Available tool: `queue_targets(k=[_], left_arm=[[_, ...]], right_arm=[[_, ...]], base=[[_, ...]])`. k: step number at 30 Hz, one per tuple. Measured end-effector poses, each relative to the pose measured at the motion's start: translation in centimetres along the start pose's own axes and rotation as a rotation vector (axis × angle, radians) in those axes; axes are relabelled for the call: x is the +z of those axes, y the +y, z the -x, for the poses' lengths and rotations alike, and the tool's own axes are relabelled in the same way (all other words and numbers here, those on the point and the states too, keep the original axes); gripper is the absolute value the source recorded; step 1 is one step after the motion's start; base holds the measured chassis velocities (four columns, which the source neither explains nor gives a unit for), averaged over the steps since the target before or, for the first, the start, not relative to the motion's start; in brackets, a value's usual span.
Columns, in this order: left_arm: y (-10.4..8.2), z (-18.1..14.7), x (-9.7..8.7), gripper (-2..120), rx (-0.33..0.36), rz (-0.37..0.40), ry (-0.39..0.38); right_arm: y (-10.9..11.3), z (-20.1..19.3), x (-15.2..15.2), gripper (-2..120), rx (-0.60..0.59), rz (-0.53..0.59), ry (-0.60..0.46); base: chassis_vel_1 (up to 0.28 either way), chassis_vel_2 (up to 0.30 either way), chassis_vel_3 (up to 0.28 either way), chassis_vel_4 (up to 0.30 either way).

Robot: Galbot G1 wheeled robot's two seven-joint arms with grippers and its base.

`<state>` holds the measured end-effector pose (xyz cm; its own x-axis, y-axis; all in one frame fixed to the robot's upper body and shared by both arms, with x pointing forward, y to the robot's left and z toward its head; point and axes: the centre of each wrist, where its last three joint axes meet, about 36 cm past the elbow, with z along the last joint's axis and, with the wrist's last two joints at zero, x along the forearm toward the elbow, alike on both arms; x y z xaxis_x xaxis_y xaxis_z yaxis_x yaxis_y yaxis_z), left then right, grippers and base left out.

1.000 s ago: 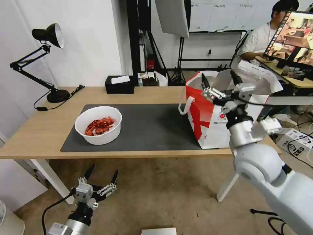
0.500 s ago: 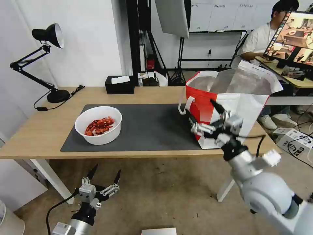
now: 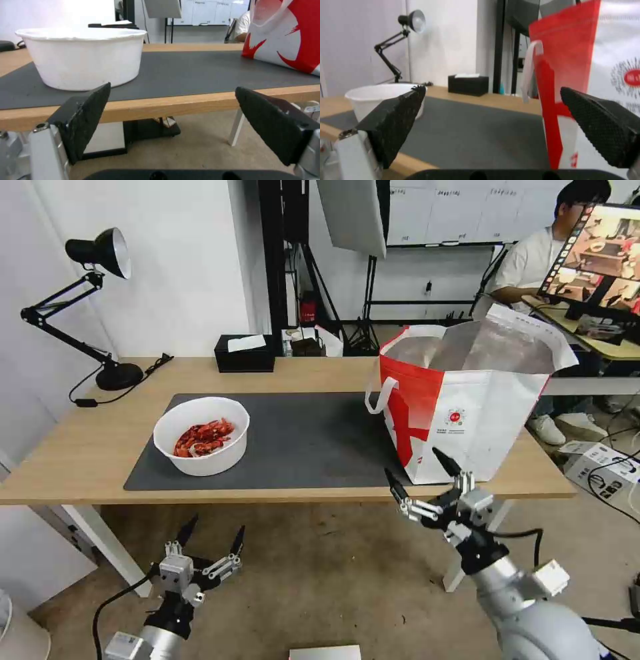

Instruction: Pick up the trash from the table and place it into the takeout bag.

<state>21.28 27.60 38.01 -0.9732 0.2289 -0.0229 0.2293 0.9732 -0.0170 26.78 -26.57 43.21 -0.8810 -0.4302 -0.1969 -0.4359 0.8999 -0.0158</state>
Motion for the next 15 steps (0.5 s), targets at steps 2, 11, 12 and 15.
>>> queue_targets(k=[2,11,12,15], left_arm=[[0.1,0.0,0.0,100,-0.001,0.001,-0.002],[0.2,-0.1,0.0,100,-0.001,0.003,-0.002],[0.2,-0.1,0.0,100,0.0,0.003,-0.002],[0.3,-0.1,0.0,100,0.0,0.003,-0.002]], right_arm=[[0.3,-1.1,1.2,100,0.018,-0.01,0.02],[2.3,-3.8,3.6,100,0.147,-0.042,0.106],[2.5,-4.1,3.7,100,0.163,-0.045,0.114],[3.2,-4.8,4.2,100,0.22,-0.047,0.142]], base=[[0.0,0.0,0.0,0.0],[0.0,0.0,0.0,0.0],[0.0,0.0,0.0,0.0],[0.0,0.0,0.0,0.0]])
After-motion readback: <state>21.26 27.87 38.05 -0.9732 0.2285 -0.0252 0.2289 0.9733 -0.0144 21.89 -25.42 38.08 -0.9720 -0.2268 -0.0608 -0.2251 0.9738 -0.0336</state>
